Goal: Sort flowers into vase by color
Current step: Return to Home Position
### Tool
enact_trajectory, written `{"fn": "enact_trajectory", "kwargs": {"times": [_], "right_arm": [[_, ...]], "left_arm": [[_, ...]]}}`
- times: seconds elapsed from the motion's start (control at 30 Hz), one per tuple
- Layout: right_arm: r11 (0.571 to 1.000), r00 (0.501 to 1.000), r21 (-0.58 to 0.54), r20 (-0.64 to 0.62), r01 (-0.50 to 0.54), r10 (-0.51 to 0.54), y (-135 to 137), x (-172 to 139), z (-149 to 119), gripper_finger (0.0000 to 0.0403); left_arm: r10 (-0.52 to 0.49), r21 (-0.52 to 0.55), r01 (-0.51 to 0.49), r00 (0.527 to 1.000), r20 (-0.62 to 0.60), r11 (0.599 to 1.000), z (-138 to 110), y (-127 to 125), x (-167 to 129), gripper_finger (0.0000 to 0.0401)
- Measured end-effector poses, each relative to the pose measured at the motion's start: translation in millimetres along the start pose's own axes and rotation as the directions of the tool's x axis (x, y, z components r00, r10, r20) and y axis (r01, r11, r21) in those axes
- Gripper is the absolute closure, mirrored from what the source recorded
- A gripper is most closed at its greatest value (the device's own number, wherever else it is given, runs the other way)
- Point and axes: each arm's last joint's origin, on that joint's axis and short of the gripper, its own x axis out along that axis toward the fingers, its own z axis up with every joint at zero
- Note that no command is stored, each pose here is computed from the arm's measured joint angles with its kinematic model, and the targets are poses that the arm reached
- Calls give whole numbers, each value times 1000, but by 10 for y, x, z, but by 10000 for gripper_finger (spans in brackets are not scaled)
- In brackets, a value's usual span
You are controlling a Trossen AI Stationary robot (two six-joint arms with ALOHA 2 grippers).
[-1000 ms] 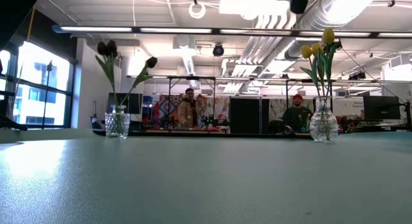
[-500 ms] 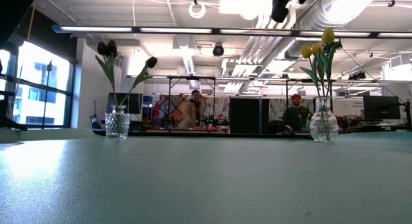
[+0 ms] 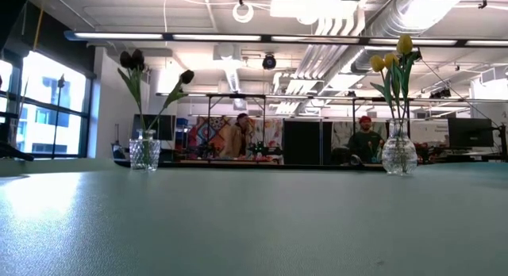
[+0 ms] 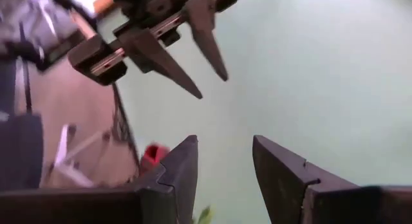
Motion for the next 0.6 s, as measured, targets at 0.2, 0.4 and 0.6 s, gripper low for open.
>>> {"fn": "enact_trajectory", "kwargs": {"times": [0.2,0.4,0.6], "right_arm": [[997,983,-59,182,48,-36,-58,-68,-15,265],[993,969,-106,246,46,-19,-12,92,-89,265],[995,978,-85,200,-42,58,-20,257,-206,265]], "left_arm": [[90,80,-85,994,-59,993,235,136,-237,284],[149,112,-132,977,-151,985,238,238,-353,284],[75,-53,-84,985,-158,995,-201,280,-268,284]]}}
